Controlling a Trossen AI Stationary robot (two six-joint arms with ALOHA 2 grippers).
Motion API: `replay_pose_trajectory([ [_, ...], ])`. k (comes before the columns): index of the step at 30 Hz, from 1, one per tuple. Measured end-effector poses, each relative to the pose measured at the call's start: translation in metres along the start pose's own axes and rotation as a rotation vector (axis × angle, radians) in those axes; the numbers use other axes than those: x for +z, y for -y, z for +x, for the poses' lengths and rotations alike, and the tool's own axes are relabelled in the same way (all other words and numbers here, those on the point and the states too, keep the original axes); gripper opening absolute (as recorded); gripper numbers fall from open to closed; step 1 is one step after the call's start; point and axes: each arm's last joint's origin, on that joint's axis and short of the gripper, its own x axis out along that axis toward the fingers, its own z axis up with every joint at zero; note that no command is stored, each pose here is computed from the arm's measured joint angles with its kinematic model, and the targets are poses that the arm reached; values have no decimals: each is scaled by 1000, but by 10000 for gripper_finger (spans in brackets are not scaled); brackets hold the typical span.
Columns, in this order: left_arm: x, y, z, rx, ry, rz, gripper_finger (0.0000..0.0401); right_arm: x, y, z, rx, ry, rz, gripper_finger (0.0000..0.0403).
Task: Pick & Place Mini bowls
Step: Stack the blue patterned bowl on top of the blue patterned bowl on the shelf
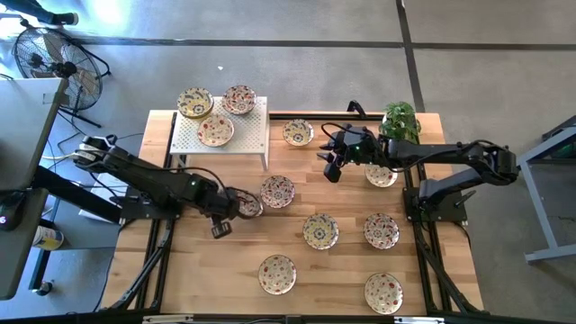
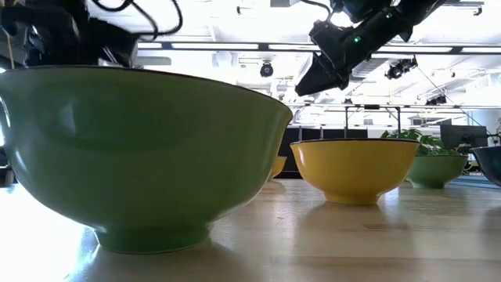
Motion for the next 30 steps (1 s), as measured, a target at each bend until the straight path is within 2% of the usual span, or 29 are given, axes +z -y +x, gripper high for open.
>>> replay_pose_trajectory([
  [3,5,6,-13,-64,-9,111,11,0,0,0,0,0,0,108],
  [7,12,11,-41,-80,-15,259,24,0,0,0,1,0,-7,108],
  [12,24,16,-75,-70,73,391,76,0,0,0,1,0,-8,108],
  [15,30,20,-83,-91,127,439,118,0,0,0,0,1,-8,108],
  [22,51,24,-52,-59,35,505,194,0,0,0,2,4,-7,108],
  [30,68,20,-30,-27,-2,597,205,0,0,0,9,3,0,108],
])
